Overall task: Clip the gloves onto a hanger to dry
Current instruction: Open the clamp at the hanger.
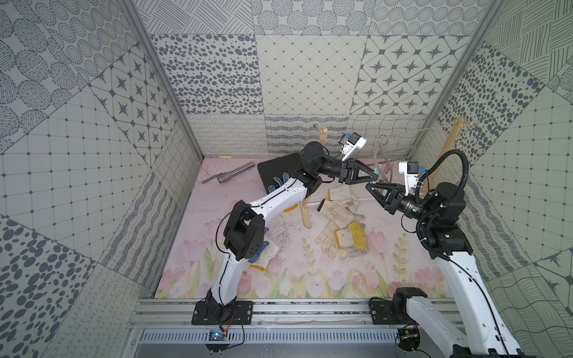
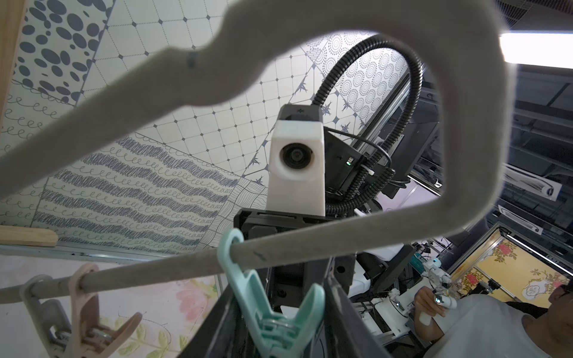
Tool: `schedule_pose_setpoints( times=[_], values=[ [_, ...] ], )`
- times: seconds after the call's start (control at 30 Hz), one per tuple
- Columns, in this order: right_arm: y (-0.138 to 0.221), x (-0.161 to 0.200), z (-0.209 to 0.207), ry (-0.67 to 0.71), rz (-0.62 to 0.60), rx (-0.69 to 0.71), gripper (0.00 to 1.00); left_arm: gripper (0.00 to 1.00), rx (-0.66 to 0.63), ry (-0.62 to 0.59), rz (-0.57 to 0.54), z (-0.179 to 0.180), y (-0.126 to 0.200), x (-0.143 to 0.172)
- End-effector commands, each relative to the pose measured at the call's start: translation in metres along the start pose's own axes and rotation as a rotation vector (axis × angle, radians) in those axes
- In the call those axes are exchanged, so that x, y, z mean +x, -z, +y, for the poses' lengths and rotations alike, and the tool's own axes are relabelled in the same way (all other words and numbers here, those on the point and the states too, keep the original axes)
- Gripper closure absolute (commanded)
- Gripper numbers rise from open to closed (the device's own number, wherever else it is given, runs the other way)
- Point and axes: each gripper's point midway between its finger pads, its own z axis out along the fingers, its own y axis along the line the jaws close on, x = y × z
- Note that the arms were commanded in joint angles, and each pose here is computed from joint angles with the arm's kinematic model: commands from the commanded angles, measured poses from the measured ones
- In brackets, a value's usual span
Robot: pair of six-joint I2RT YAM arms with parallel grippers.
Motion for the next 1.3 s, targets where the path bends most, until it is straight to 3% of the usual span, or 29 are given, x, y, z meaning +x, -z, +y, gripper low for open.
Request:
schedule_pose_setpoints(
  times=[0.0, 0.13, 0.4, 0.43, 0.53, 0.57, 0.7, 0.87, 1.17, 1.27],
  values=[
    [0.002, -0.008, 0.009, 0.05, -0.026, -0.031, 0.94, 0.5, 0.048, -0.074, -0.012, -0.021, 0.0, -0.01],
    [0.002, -0.006, 0.008, 0.047, -0.024, -0.029, 0.94, 0.61, 0.044, -0.072, -0.02, -0.02, 0.001, -0.011],
    [0.002, -0.006, 0.007, 0.045, -0.025, -0.025, 0.9, 0.93, 0.046, -0.074, -0.013, -0.019, 0.001, -0.009],
    [0.002, -0.006, 0.007, 0.046, -0.025, -0.023, 0.84, 0.95, 0.045, -0.077, -0.015, -0.019, 0.0, -0.009],
    [0.003, -0.004, 0.004, 0.051, -0.015, -0.008, 0.43, 0.97, 0.036, -0.082, -0.024, -0.017, 0.001, -0.011],
    [0.004, -0.001, 0.002, 0.05, -0.009, 0.011, 0.34, 0.97, 0.032, -0.083, -0.024, -0.017, 0.001, -0.011],
    [0.012, 0.015, -0.002, 0.049, 0.021, 0.067, 0.2, 0.99, 0.006, -0.086, -0.027, -0.01, 0.002, -0.011],
    [0.026, 0.043, -0.015, -0.016, 0.061, 0.183, 0.21, 1.0, -0.028, -0.095, -0.047, -0.003, 0.007, -0.015],
    [0.053, 0.095, -0.06, -0.241, 0.195, 0.488, 0.44, 1.0, -0.161, -0.111, -0.057, 0.017, 0.019, -0.01],
    [0.062, 0.112, -0.077, -0.295, 0.248, 0.592, 0.47, 1.0, -0.201, -0.125, -0.046, 0.019, 0.021, -0.006]
  ],
)
